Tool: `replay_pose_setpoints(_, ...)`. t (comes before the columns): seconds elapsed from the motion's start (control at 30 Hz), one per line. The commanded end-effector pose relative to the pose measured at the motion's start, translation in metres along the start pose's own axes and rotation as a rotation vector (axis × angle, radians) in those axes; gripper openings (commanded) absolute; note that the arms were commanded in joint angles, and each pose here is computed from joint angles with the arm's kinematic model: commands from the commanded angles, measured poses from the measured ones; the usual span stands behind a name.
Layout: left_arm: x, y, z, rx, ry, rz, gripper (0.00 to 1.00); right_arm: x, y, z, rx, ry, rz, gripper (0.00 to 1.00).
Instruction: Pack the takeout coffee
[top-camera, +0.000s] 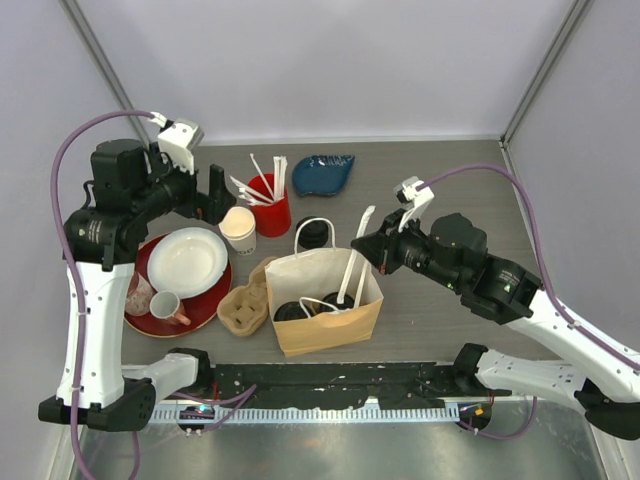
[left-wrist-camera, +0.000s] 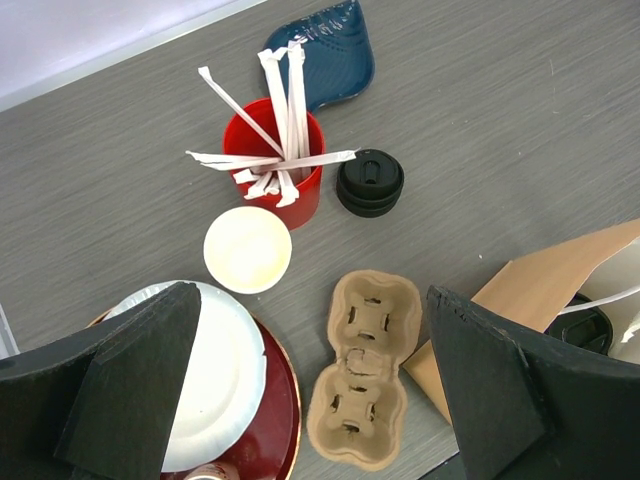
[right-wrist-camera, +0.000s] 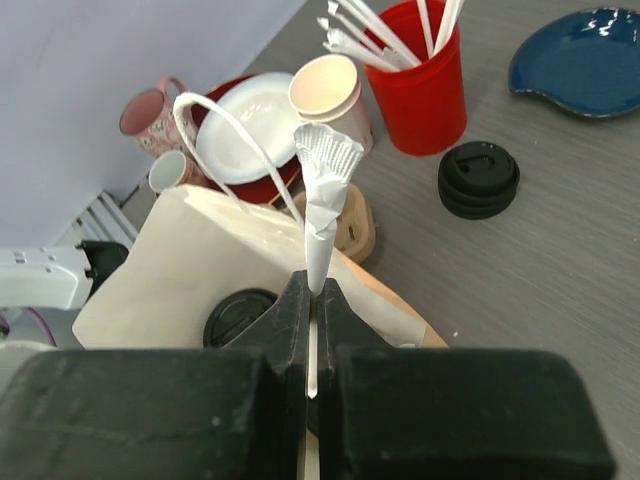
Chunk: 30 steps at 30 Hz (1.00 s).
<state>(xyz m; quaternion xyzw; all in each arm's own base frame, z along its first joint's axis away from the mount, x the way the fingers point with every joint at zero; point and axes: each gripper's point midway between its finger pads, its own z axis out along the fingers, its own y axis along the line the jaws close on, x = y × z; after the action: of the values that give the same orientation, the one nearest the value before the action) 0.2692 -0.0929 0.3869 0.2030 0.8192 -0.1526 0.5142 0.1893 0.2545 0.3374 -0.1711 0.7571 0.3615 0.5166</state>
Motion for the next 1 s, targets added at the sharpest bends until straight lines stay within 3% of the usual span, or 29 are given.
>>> replay_pose_setpoints(0.0,-0.011,-0.002,0.001,0.014,-0.046,0.020,1.00,-0.006,0.012,-0.014,-0.054,0.050,-0.075,0.01)
replay_pose_setpoints(0.17,-0.009,-0.002,0.003,0.018,-0.043,0.020,1.00,0.013,0.000,-0.012,-0.009,0.132,-0.116,0.01)
replay_pose_setpoints(0.23,-0.009,-0.002,0.003,0.018,-0.042,0.021,1.00,0.016,-0.001,-0.012,-0.012,0.133,-0.119,0.09)
replay_pose_setpoints(0.27,-0.009,-0.002,0.003,0.018,-0.043,0.022,1.00,0.015,0.001,-0.013,-0.023,0.126,-0.118,0.17)
replay_pose_setpoints(0.3,-0.009,-0.002,0.003,0.016,-0.042,0.021,1.00,0.012,0.005,-0.013,-0.044,0.114,-0.116,0.40)
replay_pose_setpoints(0.33,-0.009,-0.002,0.003,0.018,-0.042,0.021,1.00,0.010,0.007,-0.015,-0.053,0.108,-0.115,0.49)
replay_pose_setpoints(0.4,-0.010,-0.003,0.003,0.021,-0.044,0.022,1.00,-0.003,0.011,-0.022,-0.065,0.065,-0.114,0.79)
replay_pose_setpoints(0.63,-0.004,-0.004,0.009,0.033,-0.031,0.006,1.00,-0.060,-0.005,-0.046,0.082,-0.092,-0.136,0.89)
replay_pose_setpoints(0.77,0.009,0.002,0.018,0.017,-0.005,-0.008,1.00,-0.085,-0.037,-0.051,0.299,-0.136,-0.154,0.94)
replay_pose_setpoints(0.87,0.022,0.009,0.028,-0.013,0.014,-0.017,1.00,-0.086,-0.081,-0.043,0.548,-0.090,-0.221,0.99)
replay_pose_setpoints(0.97,0.038,0.017,0.040,-0.042,0.022,-0.017,1.00,-0.085,-0.123,-0.032,0.649,-0.038,-0.219,1.00)
